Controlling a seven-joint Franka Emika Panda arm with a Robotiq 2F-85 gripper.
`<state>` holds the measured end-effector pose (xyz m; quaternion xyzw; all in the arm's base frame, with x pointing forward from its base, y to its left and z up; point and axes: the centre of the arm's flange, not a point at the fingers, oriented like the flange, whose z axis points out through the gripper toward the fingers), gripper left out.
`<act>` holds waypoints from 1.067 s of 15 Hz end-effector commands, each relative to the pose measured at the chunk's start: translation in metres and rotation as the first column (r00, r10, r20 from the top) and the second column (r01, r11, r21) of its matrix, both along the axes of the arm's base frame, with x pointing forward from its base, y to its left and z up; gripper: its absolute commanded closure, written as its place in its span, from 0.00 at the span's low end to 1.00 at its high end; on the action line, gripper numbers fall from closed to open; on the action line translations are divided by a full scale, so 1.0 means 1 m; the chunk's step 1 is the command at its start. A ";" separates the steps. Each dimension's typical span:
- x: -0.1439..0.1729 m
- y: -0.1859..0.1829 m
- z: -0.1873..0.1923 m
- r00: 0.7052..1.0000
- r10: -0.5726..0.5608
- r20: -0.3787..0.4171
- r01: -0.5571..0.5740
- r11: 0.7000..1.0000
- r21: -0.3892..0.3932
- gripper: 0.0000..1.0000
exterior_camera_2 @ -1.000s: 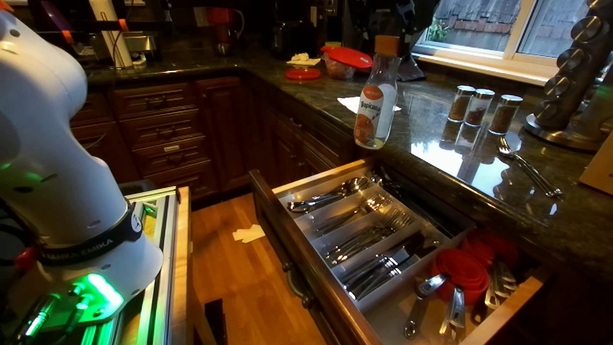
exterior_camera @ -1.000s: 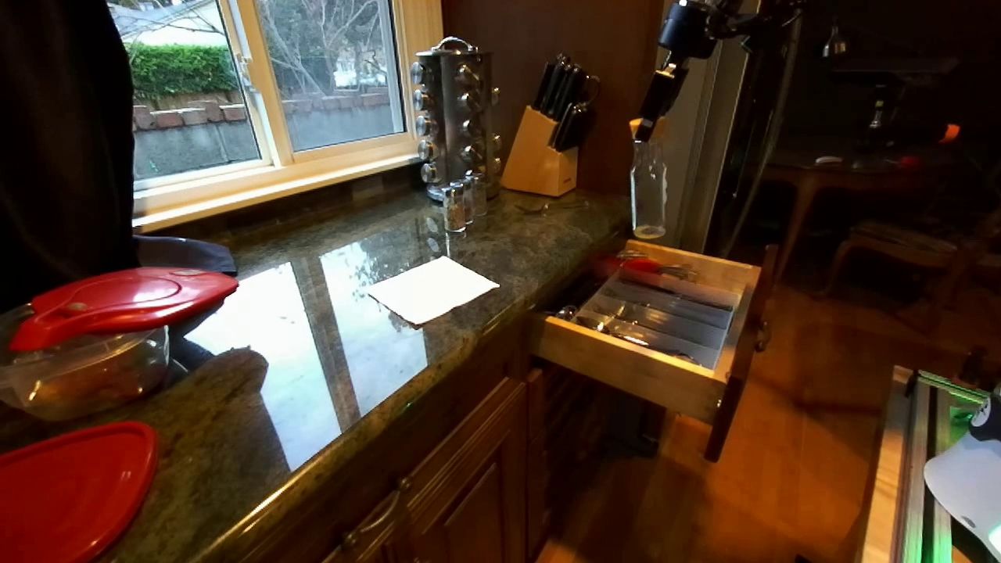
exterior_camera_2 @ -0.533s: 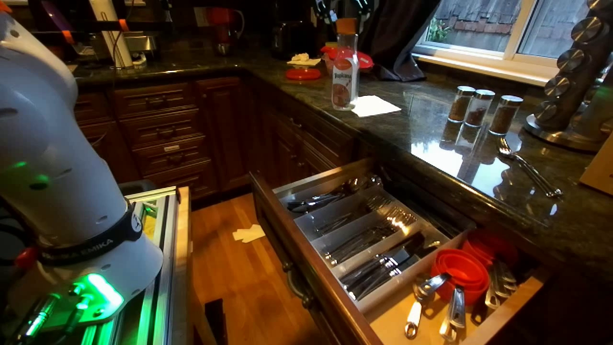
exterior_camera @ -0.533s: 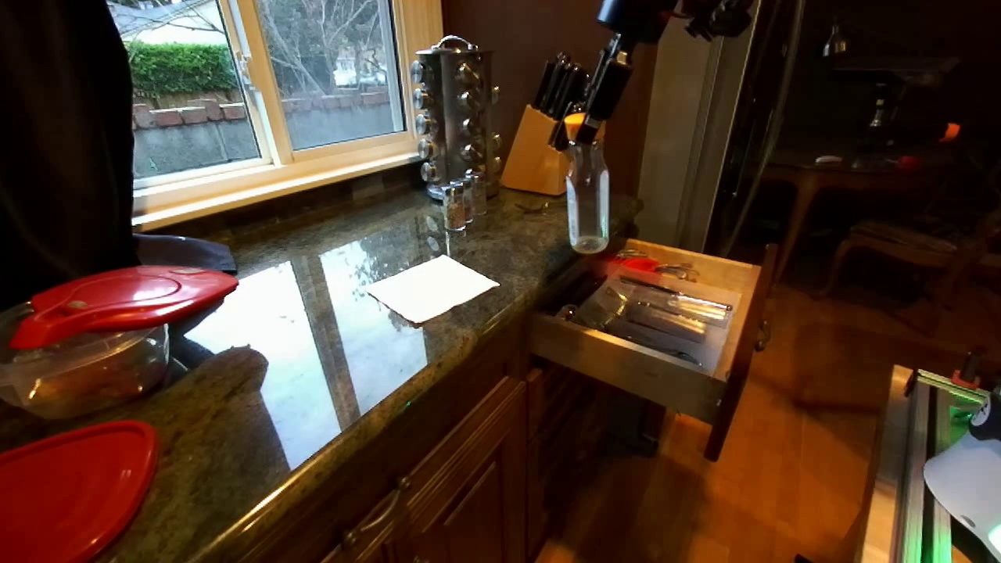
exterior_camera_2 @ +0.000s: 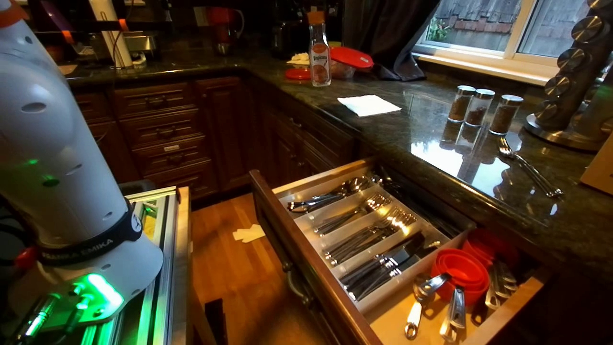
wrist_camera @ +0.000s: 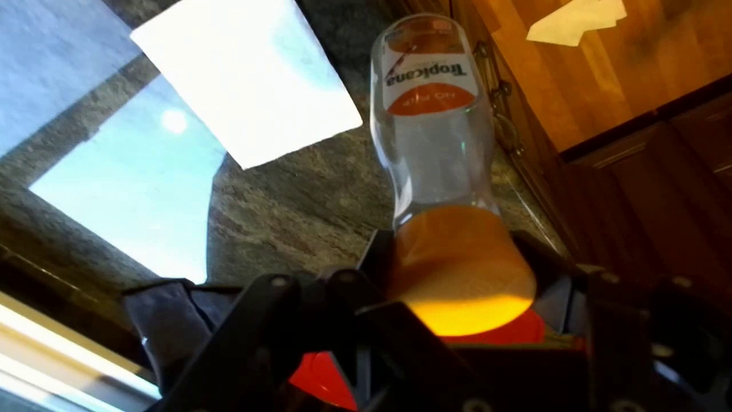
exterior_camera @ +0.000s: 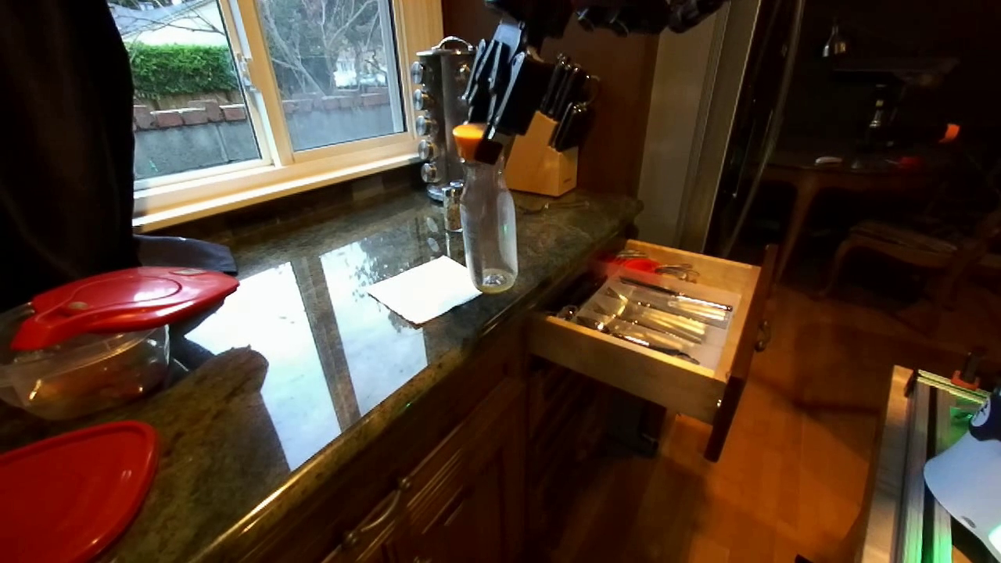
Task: Move the bottle to the left
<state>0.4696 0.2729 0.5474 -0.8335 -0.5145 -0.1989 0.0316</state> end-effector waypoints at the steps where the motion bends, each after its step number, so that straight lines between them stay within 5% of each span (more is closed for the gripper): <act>1: 0.004 0.004 0.000 1.000 0.018 0.002 -0.018 1.000 0.004 0.46; 3: 0.009 0.006 0.000 1.000 0.030 0.003 -0.030 1.000 0.005 0.46; 4: 0.010 0.006 0.000 0.999 0.032 0.004 -0.032 0.999 0.005 0.71; 8: 0.022 0.028 0.009 0.964 0.264 -0.012 -0.261 0.960 0.101 0.71; 12: 0.045 0.044 0.011 0.891 0.454 -0.014 -0.449 0.886 0.118 0.71; 16: 0.061 0.052 0.001 0.781 0.619 -0.080 -0.609 0.784 0.123 0.71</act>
